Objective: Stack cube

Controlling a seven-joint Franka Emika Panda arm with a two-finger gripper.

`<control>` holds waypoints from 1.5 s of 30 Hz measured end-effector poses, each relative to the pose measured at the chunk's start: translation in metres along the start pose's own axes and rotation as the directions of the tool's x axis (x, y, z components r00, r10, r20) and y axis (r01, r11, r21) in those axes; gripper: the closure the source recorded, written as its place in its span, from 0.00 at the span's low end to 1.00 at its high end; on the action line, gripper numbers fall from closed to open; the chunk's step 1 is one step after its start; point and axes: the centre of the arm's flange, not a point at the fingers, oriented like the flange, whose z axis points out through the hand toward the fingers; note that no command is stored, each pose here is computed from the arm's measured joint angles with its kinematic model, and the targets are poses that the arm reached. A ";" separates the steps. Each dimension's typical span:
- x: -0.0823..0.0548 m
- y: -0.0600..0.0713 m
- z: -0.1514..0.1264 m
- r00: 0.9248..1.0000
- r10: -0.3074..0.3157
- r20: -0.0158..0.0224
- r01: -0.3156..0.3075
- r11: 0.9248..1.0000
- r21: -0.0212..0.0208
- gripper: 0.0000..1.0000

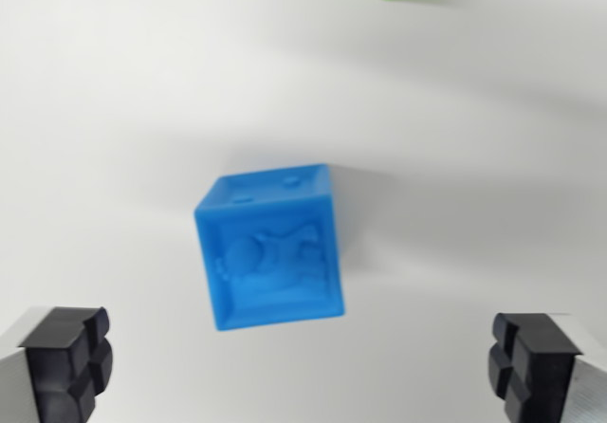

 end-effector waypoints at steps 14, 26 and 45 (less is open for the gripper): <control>-0.019 0.003 0.052 0.999 -0.030 0.011 0.030 1.000 0.001 0.00; -0.019 0.003 0.098 0.999 -0.031 0.011 0.031 1.000 0.001 0.00; -0.019 0.003 0.115 0.999 -0.031 0.008 0.031 1.000 0.002 1.00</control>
